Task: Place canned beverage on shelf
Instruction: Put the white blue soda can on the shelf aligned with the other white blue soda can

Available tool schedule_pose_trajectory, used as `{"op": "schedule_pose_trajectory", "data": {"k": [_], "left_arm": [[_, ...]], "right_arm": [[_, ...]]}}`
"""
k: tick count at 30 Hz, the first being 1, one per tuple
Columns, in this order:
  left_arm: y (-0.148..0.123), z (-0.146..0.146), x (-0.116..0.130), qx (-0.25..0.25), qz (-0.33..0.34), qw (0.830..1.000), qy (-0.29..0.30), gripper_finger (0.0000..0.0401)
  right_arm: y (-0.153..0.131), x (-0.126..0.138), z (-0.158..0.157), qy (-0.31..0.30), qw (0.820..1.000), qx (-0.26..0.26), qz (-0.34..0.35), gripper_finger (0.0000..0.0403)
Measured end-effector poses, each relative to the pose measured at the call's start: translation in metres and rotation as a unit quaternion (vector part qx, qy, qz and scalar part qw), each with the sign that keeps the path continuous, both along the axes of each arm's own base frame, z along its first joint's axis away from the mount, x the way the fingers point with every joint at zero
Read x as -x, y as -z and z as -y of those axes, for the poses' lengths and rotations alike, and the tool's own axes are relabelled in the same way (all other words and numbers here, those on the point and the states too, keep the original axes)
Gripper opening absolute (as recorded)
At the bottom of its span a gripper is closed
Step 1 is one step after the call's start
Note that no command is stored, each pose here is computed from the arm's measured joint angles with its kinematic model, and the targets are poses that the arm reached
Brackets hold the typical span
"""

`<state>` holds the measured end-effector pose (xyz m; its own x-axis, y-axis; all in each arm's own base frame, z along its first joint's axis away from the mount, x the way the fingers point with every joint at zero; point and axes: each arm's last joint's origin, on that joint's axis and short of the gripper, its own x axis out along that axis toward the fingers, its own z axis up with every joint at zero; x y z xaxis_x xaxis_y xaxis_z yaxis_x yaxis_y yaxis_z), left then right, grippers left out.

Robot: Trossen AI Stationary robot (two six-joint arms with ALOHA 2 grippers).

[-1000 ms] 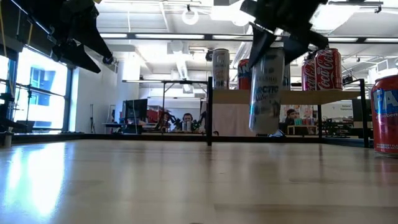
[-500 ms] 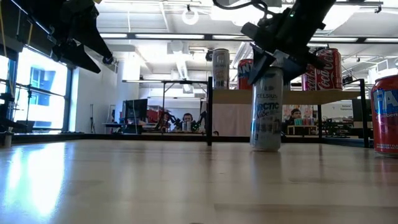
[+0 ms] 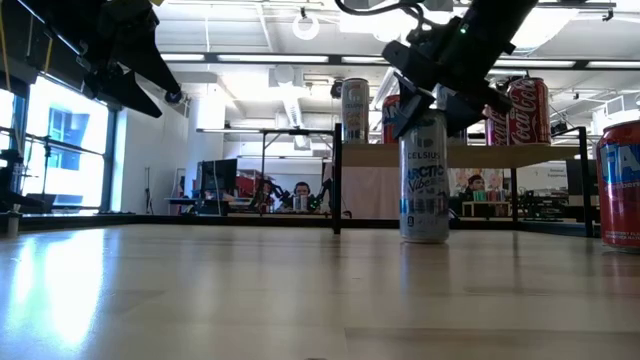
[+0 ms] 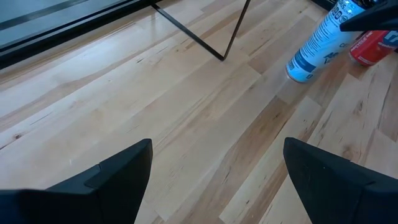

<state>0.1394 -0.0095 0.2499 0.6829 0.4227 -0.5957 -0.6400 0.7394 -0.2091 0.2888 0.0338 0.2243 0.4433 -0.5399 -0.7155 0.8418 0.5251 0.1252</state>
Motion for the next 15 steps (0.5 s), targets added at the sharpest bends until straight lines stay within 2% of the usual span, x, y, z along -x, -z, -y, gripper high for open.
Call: {"op": "schedule_pose_trajectory", "data": {"k": [3,13,15], "left_arm": [[0.000,0.000,0.000,0.000,0.000,1.000,0.000,0.0337],[0.000,0.000,0.000,0.000,0.000,1.000,0.000,0.0337],[0.000,0.000,0.000,0.000,0.000,1.000,0.000,0.0337]], "right_arm": [[-0.001,0.000,-0.002,0.000,1.000,0.021,0.000,0.0294],[0.002,0.004,-0.013,0.030,0.999,0.037,0.018,0.0389],[0.008,0.002,-0.018,0.039,0.998,0.040,0.020,0.0396]]}}
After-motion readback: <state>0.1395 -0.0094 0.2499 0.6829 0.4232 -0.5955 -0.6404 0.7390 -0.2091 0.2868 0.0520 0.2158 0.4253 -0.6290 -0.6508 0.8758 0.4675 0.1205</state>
